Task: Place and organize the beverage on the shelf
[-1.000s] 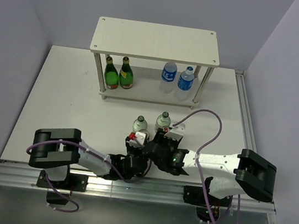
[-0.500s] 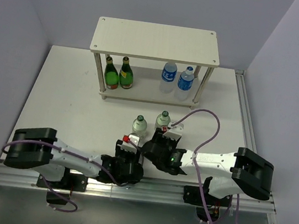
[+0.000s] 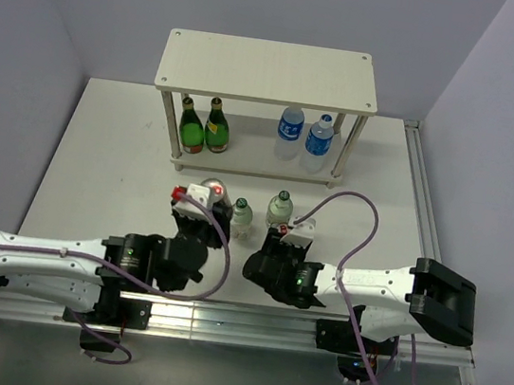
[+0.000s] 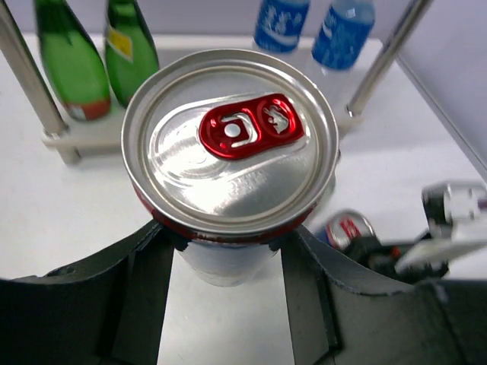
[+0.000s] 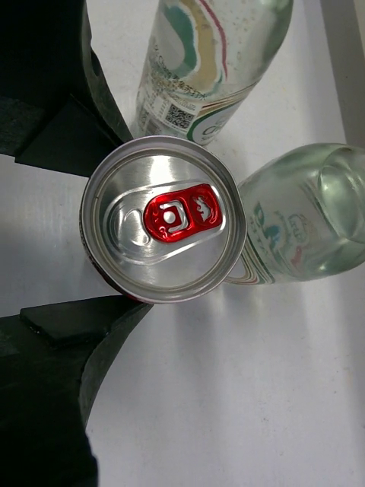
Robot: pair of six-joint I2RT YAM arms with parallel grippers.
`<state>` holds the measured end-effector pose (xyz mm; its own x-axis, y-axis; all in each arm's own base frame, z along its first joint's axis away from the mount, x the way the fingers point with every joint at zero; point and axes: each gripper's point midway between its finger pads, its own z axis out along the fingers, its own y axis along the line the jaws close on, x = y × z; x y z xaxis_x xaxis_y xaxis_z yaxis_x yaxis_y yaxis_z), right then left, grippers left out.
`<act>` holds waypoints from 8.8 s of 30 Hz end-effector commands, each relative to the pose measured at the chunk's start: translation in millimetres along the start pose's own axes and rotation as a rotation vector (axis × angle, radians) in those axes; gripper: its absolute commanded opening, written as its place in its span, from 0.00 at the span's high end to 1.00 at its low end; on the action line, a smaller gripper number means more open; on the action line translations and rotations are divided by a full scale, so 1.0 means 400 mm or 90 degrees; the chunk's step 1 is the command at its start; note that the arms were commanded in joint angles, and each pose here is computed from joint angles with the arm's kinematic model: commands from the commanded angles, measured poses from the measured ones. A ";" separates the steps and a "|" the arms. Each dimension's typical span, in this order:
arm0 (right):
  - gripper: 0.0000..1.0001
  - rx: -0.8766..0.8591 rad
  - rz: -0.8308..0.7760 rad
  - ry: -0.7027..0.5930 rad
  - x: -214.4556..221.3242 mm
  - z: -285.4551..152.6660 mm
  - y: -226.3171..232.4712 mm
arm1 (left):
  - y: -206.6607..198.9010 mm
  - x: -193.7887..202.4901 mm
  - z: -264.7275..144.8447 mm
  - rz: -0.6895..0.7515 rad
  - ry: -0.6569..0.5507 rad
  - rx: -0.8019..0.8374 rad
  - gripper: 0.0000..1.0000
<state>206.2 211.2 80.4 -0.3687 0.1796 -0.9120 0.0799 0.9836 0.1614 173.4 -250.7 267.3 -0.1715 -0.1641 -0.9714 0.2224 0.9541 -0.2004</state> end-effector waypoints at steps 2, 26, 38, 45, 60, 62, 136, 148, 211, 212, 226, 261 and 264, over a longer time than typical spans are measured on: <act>1.00 -0.003 -0.006 0.009 -0.006 -0.021 0.009 | 0.044 -0.228 0.045 0.005 -0.085 0.001 1.00; 1.00 -0.051 0.006 -0.011 -0.085 -0.106 0.020 | 0.284 -0.645 0.602 0.034 -0.098 -0.094 1.00; 1.00 -0.079 0.049 -0.041 -0.220 -0.173 0.031 | 0.331 -0.582 0.626 0.028 -0.066 -0.119 0.78; 1.00 -0.119 0.078 -0.084 -0.383 -0.238 0.052 | 0.329 -0.593 0.611 0.031 -0.070 -0.111 0.32; 1.00 -0.205 0.027 -0.201 -0.794 -0.281 0.192 | 0.314 -0.637 0.384 -0.051 -0.119 -0.105 0.01; 1.00 -0.189 0.001 -0.222 -0.855 -0.257 0.226 | 0.299 -0.602 0.342 -0.059 -0.103 -0.106 0.01; 0.16 -0.154 0.045 -0.247 -0.998 0.128 0.389 | 0.288 -0.218 0.067 -0.103 0.052 0.003 0.01; 0.16 -0.102 0.067 -0.202 -0.809 -0.072 0.163 | 0.246 -0.172 0.094 -0.101 0.070 0.037 0.01; 0.62 0.113 0.066 -0.097 -0.096 0.313 -0.006 | 0.217 -0.037 0.109 -0.098 0.089 0.033 0.01; 0.78 0.111 0.063 -0.093 -0.095 0.317 -0.005 | 0.217 -0.039 0.107 -0.100 0.086 0.033 0.01; 1.00 0.084 0.061 -0.070 -0.181 0.219 0.020 | 0.224 -0.036 0.099 -0.103 0.081 0.026 0.01; 1.00 -0.024 0.076 -0.218 -0.830 -0.099 0.107 | 0.225 -0.047 0.095 -0.102 0.069 0.031 0.01; 1.00 -0.026 0.074 -0.235 -0.881 -0.118 0.111 | 0.226 -0.048 0.093 -0.102 0.069 0.032 0.01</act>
<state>297.1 205.8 358.2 -0.1361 0.1725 -0.9756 0.0418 0.9848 0.1683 231.9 -171.5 254.8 -0.3362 -0.2624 -0.9045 0.2289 0.9088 -0.3487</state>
